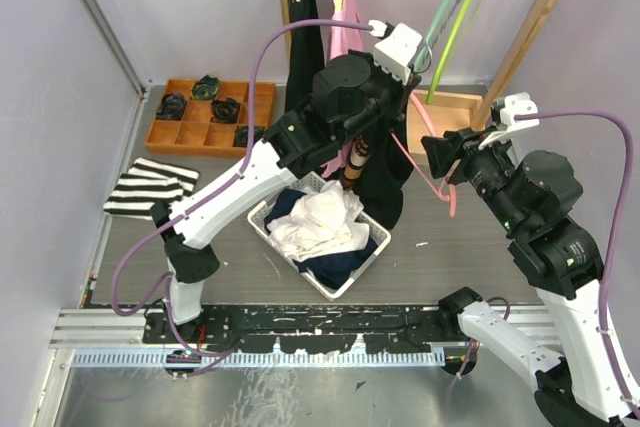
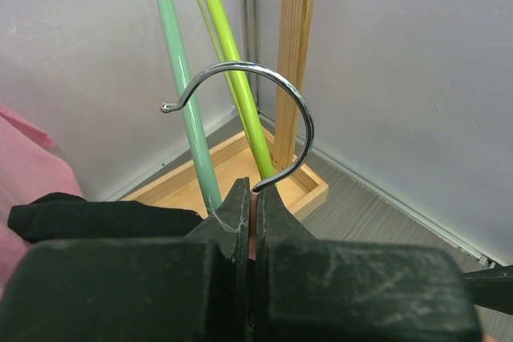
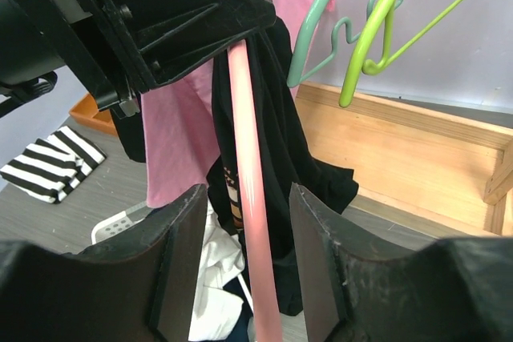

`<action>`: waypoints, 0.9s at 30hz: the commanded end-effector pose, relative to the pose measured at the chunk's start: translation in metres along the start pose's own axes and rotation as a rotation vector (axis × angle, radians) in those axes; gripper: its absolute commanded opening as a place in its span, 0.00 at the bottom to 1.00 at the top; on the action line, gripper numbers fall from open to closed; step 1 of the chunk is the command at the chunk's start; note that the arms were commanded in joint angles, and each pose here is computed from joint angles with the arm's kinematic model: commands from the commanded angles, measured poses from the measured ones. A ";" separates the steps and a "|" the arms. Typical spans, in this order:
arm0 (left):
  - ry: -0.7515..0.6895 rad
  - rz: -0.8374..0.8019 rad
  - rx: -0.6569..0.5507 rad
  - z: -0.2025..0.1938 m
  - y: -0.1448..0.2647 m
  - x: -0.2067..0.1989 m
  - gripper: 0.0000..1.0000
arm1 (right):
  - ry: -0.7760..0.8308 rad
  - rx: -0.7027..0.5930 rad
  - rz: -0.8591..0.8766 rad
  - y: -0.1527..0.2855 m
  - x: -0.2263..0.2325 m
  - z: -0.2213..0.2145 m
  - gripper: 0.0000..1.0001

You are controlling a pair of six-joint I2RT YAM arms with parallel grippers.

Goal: Remove the t-shirt from the hanger
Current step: Place the hanger on the clothesline.

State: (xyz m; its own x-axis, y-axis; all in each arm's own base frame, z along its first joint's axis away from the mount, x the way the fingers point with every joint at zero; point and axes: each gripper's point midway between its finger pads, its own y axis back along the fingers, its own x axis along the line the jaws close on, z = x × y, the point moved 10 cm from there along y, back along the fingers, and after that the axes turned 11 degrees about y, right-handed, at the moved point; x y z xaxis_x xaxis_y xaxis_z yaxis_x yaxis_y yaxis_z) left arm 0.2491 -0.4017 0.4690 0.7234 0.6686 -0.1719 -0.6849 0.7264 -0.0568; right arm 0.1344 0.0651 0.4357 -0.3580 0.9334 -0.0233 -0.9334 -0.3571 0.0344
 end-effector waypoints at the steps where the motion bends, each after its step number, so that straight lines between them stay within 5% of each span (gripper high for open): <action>1: 0.015 -0.034 -0.098 0.032 0.013 -0.008 0.00 | 0.015 -0.036 -0.019 -0.007 -0.002 0.005 0.49; 10: 0.035 -0.060 -0.100 0.037 0.015 -0.011 0.00 | 0.021 -0.014 -0.034 -0.011 -0.003 -0.002 0.41; 17: 0.034 -0.093 -0.102 0.037 0.013 -0.014 0.00 | 0.017 -0.033 -0.038 -0.006 -0.003 0.001 0.20; 27: 0.048 -0.193 -0.101 0.035 0.005 -0.025 0.00 | 0.000 -0.068 -0.037 0.008 -0.004 0.006 0.02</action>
State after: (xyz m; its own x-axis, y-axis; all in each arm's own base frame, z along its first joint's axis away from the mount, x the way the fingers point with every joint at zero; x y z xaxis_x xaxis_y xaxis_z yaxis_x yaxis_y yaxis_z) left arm 0.2394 -0.4073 0.4814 0.7935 0.5819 -0.1782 -0.6017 0.7939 -0.0869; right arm 0.1321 0.0646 0.4279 -0.3690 0.9285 -0.0418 -0.9290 -0.3672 0.0451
